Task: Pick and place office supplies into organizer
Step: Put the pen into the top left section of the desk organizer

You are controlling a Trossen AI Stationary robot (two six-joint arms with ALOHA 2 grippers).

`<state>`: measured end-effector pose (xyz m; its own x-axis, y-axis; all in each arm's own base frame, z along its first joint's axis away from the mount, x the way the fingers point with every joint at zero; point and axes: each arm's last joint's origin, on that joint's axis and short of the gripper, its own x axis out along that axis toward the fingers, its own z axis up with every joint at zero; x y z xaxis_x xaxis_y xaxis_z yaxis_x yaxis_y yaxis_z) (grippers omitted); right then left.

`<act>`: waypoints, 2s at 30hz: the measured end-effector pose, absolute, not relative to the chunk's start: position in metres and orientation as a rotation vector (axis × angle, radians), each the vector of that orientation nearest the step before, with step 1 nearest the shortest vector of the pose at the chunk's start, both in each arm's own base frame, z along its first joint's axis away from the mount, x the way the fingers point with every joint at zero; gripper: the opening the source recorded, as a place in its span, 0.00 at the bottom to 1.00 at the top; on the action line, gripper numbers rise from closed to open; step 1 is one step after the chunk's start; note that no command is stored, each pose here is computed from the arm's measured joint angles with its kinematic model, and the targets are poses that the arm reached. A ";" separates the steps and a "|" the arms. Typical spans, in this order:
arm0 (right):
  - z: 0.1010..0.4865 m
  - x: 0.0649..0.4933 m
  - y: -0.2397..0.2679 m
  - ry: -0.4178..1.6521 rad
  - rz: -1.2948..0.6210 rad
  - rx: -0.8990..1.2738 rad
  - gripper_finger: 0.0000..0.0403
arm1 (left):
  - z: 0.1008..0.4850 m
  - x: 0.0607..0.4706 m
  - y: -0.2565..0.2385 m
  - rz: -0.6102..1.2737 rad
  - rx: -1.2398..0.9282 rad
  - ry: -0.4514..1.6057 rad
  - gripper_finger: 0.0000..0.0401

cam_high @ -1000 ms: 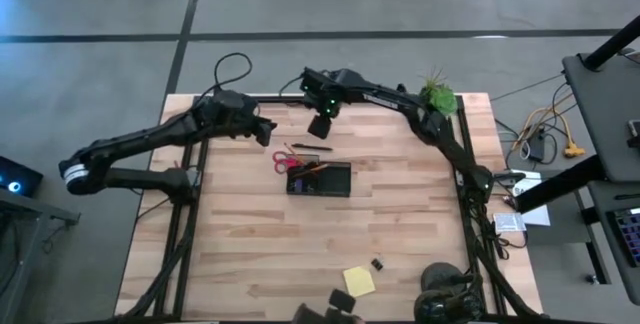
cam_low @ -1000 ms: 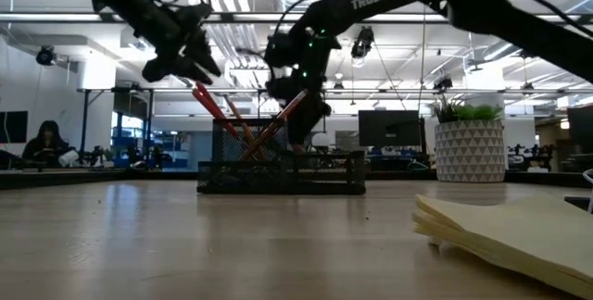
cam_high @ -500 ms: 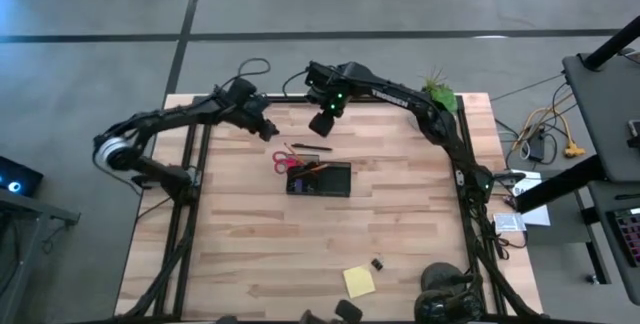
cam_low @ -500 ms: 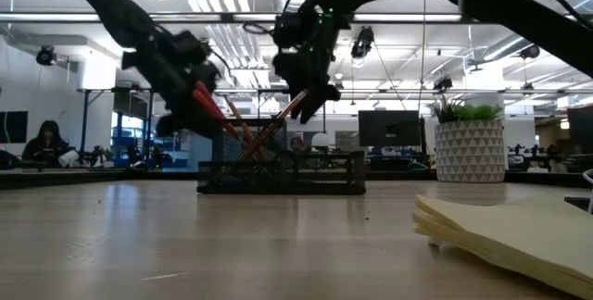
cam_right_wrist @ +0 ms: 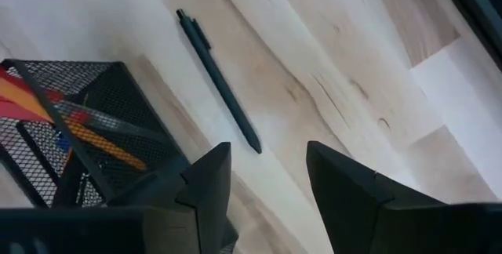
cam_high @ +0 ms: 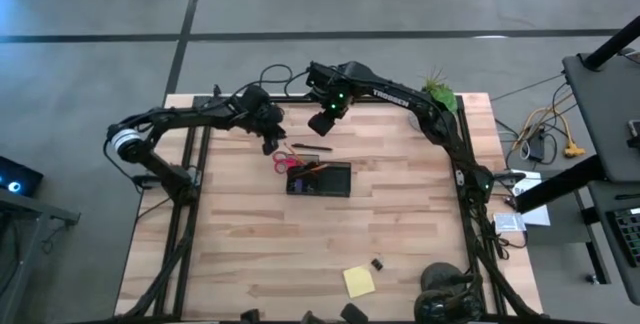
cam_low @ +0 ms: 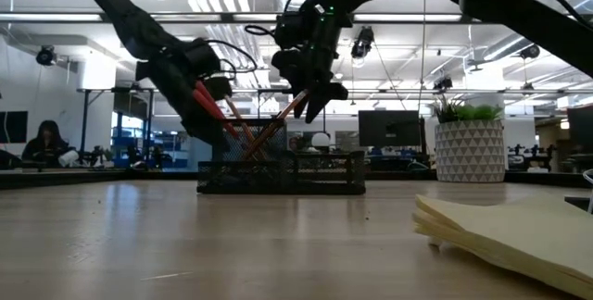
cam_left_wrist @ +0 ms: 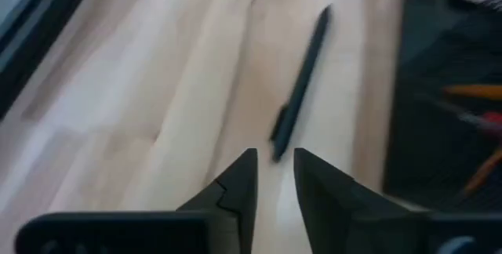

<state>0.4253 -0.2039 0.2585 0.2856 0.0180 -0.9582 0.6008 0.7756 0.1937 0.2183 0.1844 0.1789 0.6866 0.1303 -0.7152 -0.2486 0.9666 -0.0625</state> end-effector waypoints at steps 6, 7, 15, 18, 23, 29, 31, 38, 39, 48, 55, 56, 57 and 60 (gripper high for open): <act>0.259 0.426 -0.202 1.230 -0.383 0.641 0.40 | 0.171 0.224 0.181 0.132 -0.165 0.785 0.25; 0.259 0.426 -0.201 1.232 -0.376 0.633 0.40 | 0.168 0.225 0.180 0.116 -0.153 0.797 0.26; 0.259 0.430 -0.192 1.246 -0.307 0.541 0.39 | 0.156 0.233 0.178 0.063 -0.107 0.827 0.29; 0.259 0.431 -0.192 1.247 -0.290 0.509 0.38 | 0.156 0.233 0.178 0.063 -0.089 0.827 0.29; 0.259 0.434 -0.190 1.237 -0.247 0.449 0.39 | 0.149 0.237 0.181 0.033 0.001 0.829 0.29; 0.263 0.441 -0.194 1.141 -0.237 0.406 0.37 | 0.136 0.244 0.187 0.030 -0.009 0.851 0.29; 0.267 0.442 -0.194 1.112 -0.239 0.399 0.37 | 0.132 0.246 0.189 0.033 -0.018 0.870 0.29; 0.272 0.440 -0.195 1.088 -0.283 0.471 0.37 | 0.133 0.255 0.197 0.062 -0.032 0.871 0.28; 0.272 0.440 -0.195 1.087 -0.291 0.484 0.36 | 0.132 0.255 0.197 0.066 -0.052 0.880 0.28; 0.279 0.431 -0.210 1.054 -0.337 0.562 0.36 | 0.137 0.260 0.205 0.097 -0.125 0.982 0.28; 0.289 0.418 -0.225 1.031 -0.356 0.554 0.36 | 0.137 0.265 0.203 0.073 -0.109 1.013 0.28; 0.292 0.416 -0.227 1.024 -0.361 0.556 0.36 | 0.137 0.266 0.202 0.070 -0.105 1.015 0.28; 0.294 0.414 -0.229 1.018 -0.366 0.557 0.36 | 0.137 0.267 0.200 0.068 -0.099 1.018 0.28; 0.298 0.409 -0.234 1.005 -0.380 0.561 0.36 | 0.138 0.272 0.195 0.060 -0.080 1.019 0.28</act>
